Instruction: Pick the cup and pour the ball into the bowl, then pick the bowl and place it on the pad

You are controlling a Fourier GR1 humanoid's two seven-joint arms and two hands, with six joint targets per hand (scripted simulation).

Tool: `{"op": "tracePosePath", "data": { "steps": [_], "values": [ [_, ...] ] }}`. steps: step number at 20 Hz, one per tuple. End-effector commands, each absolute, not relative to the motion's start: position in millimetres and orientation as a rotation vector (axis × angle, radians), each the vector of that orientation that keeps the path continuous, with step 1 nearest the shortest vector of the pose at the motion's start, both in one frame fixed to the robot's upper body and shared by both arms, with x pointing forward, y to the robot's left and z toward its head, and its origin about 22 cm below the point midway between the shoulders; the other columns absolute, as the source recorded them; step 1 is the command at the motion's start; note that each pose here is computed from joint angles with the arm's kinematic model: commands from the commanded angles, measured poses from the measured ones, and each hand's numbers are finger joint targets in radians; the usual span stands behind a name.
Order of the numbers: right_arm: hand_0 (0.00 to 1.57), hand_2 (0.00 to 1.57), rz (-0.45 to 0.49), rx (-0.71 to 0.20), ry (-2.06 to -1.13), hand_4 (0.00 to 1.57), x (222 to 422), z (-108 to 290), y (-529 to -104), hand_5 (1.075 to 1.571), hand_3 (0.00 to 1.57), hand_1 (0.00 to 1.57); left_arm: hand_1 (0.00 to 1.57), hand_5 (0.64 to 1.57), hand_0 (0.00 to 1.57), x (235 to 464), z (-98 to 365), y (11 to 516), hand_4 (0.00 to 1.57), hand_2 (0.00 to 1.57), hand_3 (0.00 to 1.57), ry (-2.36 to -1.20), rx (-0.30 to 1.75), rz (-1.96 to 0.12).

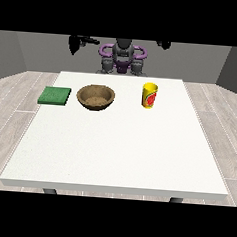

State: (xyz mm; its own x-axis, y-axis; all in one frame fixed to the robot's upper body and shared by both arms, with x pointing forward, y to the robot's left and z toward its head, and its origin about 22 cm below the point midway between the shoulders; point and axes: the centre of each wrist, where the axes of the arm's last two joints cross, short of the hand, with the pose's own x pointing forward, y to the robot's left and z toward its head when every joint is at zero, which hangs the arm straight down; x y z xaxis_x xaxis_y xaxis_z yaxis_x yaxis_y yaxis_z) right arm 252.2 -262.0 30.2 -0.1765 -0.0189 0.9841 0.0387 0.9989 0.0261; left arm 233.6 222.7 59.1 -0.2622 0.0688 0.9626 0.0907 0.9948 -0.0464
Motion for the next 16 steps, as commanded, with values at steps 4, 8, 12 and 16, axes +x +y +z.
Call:
{"op": "tracePosePath", "data": {
  "steps": [4, 8, 12, 16],
  "values": [
    [0.0, 0.0, -0.005, 0.013, -1.917, 0.0, 282, 38, -264, 1.563, 0.0, 0.0, 0.0, 1.296, 0.0, 278, 73, 250, 0.0, 0.0, 0.0, -2.017, -0.005, -0.076],
    [0.0, 0.0, 0.026, 0.026, -1.918, 0.0, 302, 60, -287, 1.56, 0.0, 0.0, 0.0, 1.255, 0.0, 296, 58, 255, 0.0, 0.0, 0.0, -1.988, 0.06, -0.101],
    [0.0, 0.0, 0.045, 0.032, -1.89, 0.0, 294, 30, -289, 1.56, 0.0, 0.0, 0.0, 1.257, 0.0, 311, 37, 272, 0.0, 0.0, 0.0, -1.944, 0.096, -0.084],
    [0.0, 0.0, 0.02, 0.023, -1.899, 0.0, 305, 29, -300, 1.562, 0.0, 0.0, 0.0, 1.259, 0.0, 319, 15, 251, 0.0, 0.0, 0.0, -1.951, 0.078, -0.09]
  ]
}}
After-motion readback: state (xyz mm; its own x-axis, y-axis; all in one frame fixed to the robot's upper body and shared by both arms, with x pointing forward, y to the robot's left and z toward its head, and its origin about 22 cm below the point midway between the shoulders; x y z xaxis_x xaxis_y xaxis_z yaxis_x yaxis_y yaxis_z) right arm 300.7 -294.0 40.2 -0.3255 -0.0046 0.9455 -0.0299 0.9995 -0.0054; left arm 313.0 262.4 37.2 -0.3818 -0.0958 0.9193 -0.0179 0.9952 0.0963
